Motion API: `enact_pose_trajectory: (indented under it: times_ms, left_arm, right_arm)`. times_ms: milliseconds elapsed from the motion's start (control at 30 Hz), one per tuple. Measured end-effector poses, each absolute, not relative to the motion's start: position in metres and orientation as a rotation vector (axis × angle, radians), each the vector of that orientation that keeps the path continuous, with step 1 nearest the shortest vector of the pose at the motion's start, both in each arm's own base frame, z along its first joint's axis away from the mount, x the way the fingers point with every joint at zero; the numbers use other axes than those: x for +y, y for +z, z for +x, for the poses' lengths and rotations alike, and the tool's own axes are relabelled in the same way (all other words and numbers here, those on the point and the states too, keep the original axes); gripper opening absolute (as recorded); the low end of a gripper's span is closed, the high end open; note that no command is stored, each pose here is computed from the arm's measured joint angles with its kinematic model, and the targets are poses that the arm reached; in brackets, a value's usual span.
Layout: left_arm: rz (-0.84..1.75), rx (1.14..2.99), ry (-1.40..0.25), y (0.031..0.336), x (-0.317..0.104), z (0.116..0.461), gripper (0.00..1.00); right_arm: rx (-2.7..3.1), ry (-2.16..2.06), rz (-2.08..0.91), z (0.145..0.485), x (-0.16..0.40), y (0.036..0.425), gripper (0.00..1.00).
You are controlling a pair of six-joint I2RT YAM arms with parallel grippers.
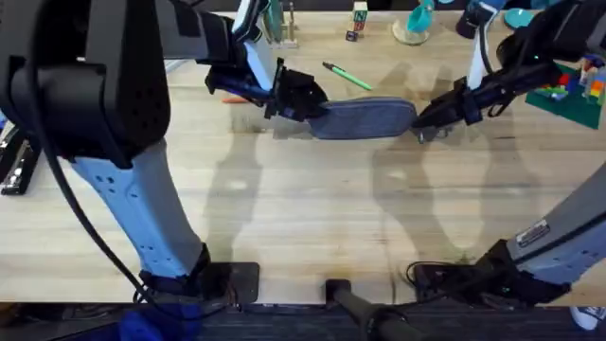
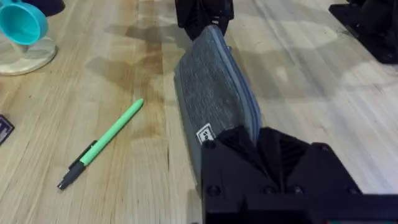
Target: Unzip the bag, pick up the pens from the table one at a time and place them inside, then zip the bag closed.
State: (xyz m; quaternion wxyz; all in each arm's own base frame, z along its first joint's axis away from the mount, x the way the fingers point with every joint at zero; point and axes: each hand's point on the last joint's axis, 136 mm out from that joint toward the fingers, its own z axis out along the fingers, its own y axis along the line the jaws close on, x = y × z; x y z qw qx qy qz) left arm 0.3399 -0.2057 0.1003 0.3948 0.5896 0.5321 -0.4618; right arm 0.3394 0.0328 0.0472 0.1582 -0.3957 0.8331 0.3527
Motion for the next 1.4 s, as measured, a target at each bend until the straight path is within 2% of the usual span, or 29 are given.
enact_pose_trajectory:
  times_ms: [800,1400]
  left_arm:
    - [1.495,1.349,-1.171,0.1,-0.206,0.34,0.043]
    - [1.495,1.35,-1.17,0.1,-0.205,0.34,0.043]
  right_arm:
    - [2.389,1.029,-1.135,0.338,0.032,0.056,0.03]
    - [2.4,1.03,-1.139,0.35,0.028,0.1,0.031]
